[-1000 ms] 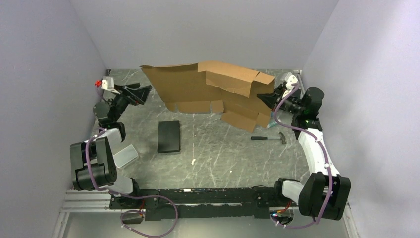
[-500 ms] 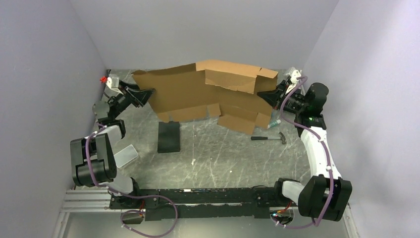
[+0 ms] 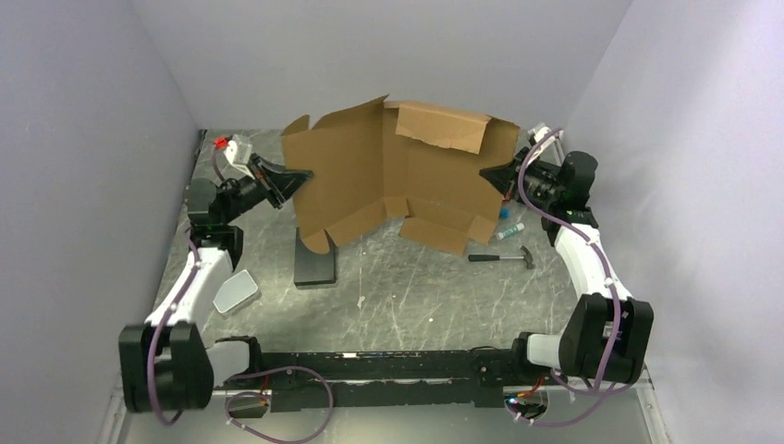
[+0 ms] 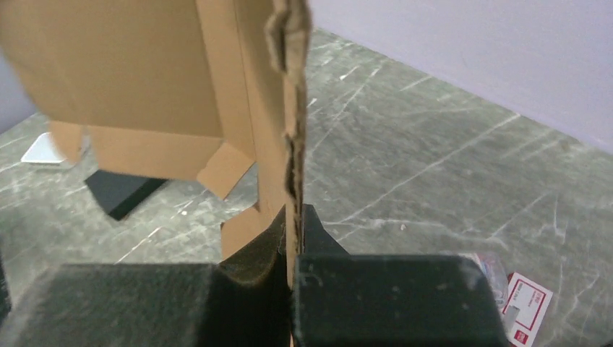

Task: Fold the paper box

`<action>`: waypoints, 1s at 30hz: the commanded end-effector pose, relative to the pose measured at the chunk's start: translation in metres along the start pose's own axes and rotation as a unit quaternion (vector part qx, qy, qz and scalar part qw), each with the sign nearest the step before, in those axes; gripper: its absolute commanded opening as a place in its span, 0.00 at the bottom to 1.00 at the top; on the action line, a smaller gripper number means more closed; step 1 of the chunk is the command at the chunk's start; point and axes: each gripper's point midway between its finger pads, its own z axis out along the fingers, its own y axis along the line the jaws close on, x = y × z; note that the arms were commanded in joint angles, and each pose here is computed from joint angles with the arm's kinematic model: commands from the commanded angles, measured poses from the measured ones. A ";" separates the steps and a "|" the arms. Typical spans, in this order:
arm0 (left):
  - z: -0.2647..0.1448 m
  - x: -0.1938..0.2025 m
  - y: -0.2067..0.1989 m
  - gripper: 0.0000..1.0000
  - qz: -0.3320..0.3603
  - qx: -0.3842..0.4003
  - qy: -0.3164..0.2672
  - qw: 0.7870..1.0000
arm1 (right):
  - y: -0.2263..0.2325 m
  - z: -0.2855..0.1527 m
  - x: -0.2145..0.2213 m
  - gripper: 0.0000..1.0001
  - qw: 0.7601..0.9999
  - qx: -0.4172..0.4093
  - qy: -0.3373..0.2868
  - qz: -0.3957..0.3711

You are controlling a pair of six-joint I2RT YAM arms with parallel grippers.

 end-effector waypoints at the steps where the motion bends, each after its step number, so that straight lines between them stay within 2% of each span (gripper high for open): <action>1: 0.010 -0.002 -0.016 0.00 0.033 -0.047 0.024 0.998 | -0.017 0.018 0.018 0.00 0.999 0.051 -0.003 -0.005; 5: 0.008 0.006 -0.017 0.00 0.011 -0.059 0.024 0.998 | -0.020 0.034 0.033 0.00 0.998 0.053 -0.015 0.009; 10: 0.006 0.021 -0.015 0.00 0.032 -0.067 0.031 0.997 | -0.039 0.045 0.064 0.00 0.997 0.074 0.013 0.021; 15: 0.005 0.023 -0.018 0.00 0.065 -0.060 0.036 0.995 | -0.047 0.049 0.085 0.12 0.997 0.072 0.037 0.015; 18: 0.005 0.026 -0.022 0.00 0.087 -0.053 0.041 0.994 | -0.045 0.048 0.082 0.27 0.997 0.061 0.037 -0.009; 24: 0.002 0.037 -0.025 0.00 0.122 -0.062 0.053 0.989 | -0.049 0.032 0.062 0.73 0.994 0.075 0.040 -0.074; 27: 0.003 0.044 -0.027 0.00 0.131 -0.063 0.066 0.987 | -0.047 0.019 0.051 0.88 0.984 0.085 0.044 -0.150; 30: 0.005 0.049 -0.029 0.00 0.135 -0.057 0.073 0.986 | -0.039 0.007 0.037 0.98 0.969 0.089 0.037 -0.227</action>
